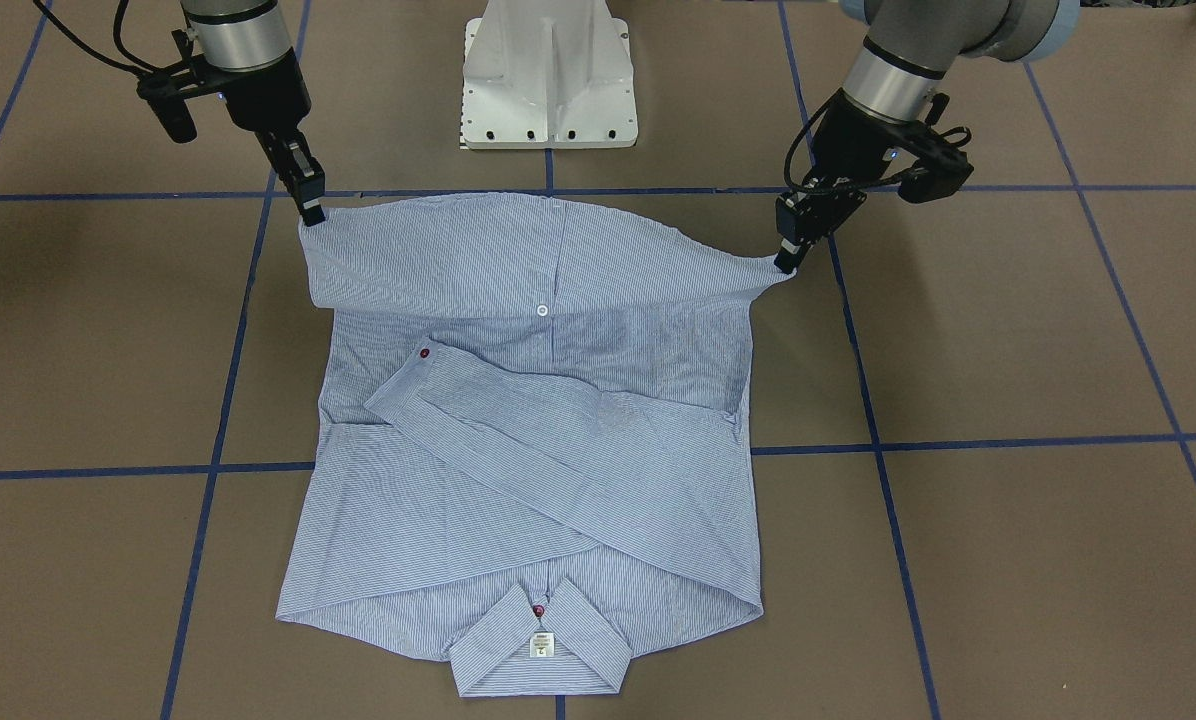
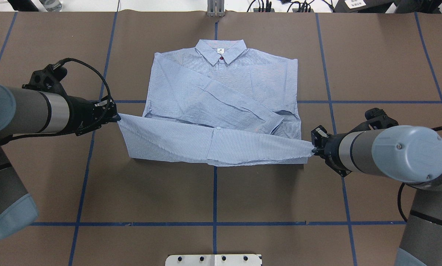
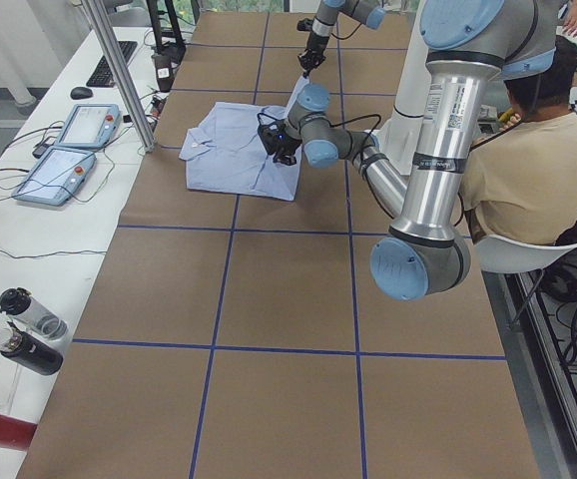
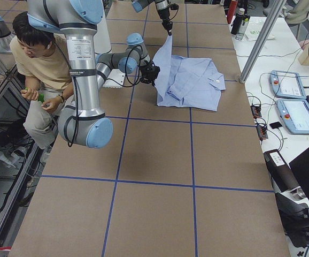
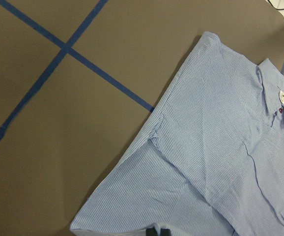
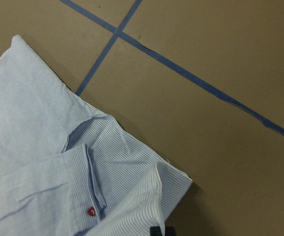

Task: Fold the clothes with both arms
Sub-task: 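Lift the hem with both grippers and fold it up toward the collar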

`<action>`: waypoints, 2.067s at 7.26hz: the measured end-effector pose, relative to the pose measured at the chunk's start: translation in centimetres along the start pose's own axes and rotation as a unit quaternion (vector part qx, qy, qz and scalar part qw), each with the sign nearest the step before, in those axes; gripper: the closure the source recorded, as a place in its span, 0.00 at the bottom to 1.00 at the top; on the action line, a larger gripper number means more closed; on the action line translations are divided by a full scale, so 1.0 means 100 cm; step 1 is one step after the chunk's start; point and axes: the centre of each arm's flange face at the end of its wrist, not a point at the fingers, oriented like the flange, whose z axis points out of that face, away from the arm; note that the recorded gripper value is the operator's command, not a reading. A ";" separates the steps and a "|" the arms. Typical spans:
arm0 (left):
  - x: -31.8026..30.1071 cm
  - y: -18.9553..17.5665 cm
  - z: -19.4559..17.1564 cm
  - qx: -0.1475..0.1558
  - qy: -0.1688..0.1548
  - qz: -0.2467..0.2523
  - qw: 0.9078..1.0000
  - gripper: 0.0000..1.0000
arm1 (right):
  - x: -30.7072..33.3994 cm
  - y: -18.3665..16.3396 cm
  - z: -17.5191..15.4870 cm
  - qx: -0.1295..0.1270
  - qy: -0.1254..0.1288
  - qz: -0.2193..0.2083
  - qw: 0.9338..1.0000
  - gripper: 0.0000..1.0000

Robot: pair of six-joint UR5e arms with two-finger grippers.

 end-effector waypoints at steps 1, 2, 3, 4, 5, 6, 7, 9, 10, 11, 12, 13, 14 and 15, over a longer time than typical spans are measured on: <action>0.008 -0.012 0.013 0.008 0.000 0.003 1.000 1.00 | -0.018 -0.011 0.006 0.003 -0.001 0.002 1.000 1.00; 0.017 -0.025 0.028 0.017 0.003 0.006 1.000 1.00 | -0.037 -0.020 0.014 0.008 -0.001 0.007 1.000 1.00; 0.024 -0.043 0.040 0.028 0.005 0.011 1.000 1.00 | -0.051 -0.027 0.023 0.015 0.000 0.010 1.000 1.00; 0.026 -0.062 0.048 0.039 0.005 0.019 0.999 1.00 | -0.061 -0.036 0.032 0.024 0.001 0.008 1.000 1.00; 0.028 -0.077 0.056 0.048 0.004 0.026 0.999 1.00 | -0.077 -0.046 0.041 0.035 0.002 0.009 0.999 1.00; 0.034 -0.084 0.066 0.052 0.002 0.028 0.998 1.00 | -0.093 -0.051 0.050 0.043 0.002 0.012 0.999 1.00; 0.042 -0.091 0.077 0.055 -0.001 0.029 0.998 1.00 | -0.106 -0.058 0.056 0.050 0.001 0.016 0.999 1.00; 0.053 -0.109 0.105 0.061 0.004 0.032 0.998 1.00 | -0.129 -0.074 0.068 0.066 0.003 0.016 0.998 1.00; 0.058 -0.120 0.120 0.064 0.009 0.032 0.997 1.00 | -0.140 -0.082 0.074 0.074 0.005 0.018 0.997 1.00; 0.065 -0.132 0.134 0.069 0.013 0.031 0.997 1.00 | -0.152 -0.091 0.079 0.081 0.008 0.017 0.997 1.00; 0.072 -0.141 0.145 0.073 0.017 0.030 0.997 1.00 | -0.163 -0.099 0.085 0.088 0.012 0.012 0.996 1.00; 0.080 -0.149 0.157 0.076 0.021 0.030 0.996 1.00 | -0.174 -0.108 0.094 0.096 0.019 0.007 0.995 1.00; 0.087 -0.157 0.169 0.079 0.023 0.030 0.996 1.00 | -0.184 -0.115 0.103 0.103 0.026 0.004 0.994 1.00; 0.095 -0.164 0.174 0.084 0.026 0.030 0.996 1.00 | -0.192 -0.122 0.110 0.108 0.032 0.002 0.994 1.00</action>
